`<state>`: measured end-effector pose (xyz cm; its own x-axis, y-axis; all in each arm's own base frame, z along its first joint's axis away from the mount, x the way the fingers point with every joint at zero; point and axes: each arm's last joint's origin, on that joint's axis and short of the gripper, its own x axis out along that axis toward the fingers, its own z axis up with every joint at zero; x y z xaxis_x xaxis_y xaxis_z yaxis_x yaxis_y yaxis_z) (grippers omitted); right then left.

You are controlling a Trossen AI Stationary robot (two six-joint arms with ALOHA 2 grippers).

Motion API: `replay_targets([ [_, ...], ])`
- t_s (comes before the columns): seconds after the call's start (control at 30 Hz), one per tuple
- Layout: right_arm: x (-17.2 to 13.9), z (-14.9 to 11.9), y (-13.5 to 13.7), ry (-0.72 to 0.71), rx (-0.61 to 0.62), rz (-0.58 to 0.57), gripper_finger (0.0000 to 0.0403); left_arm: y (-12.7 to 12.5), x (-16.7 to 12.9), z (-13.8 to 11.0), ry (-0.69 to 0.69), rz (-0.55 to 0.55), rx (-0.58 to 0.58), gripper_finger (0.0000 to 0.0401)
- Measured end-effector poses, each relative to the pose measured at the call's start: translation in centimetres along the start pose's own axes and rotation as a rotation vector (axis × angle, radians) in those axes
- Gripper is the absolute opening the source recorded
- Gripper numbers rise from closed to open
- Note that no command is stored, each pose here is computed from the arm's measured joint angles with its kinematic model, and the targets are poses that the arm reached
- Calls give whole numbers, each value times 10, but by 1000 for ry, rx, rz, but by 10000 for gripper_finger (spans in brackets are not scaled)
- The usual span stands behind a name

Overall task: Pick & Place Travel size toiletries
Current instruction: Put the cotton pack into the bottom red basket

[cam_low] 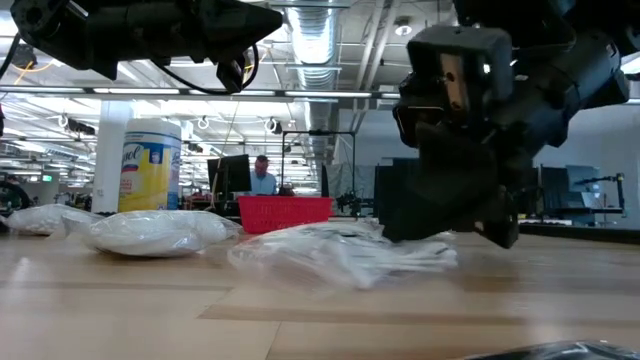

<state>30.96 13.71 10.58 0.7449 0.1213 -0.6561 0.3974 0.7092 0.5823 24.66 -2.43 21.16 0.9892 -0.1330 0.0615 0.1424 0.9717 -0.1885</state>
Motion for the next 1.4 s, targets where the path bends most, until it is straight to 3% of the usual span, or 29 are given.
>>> replay_targets([
  [0.23, -22, 9, 10, -233, 8, -108, 1, -1, 0, 0, 0, 0, 0, 0],
  [0.5, -70, -6, 24, -488, 34, -251, 0, -1, 0, 0, 0, -1, 0, 0],
  [0.8, -79, -20, 19, -299, 92, -270, 0, -1, 0, 0, 0, -2, -8, 0],
  [1.07, -61, -38, 13, 36, 149, -241, 2, -1, 0, 0, -3, -3, -8, 0],
  [1.4, -58, -27, 15, 34, 100, -193, 19, -1, 0, 0, -6, -7, -23, 0],
])
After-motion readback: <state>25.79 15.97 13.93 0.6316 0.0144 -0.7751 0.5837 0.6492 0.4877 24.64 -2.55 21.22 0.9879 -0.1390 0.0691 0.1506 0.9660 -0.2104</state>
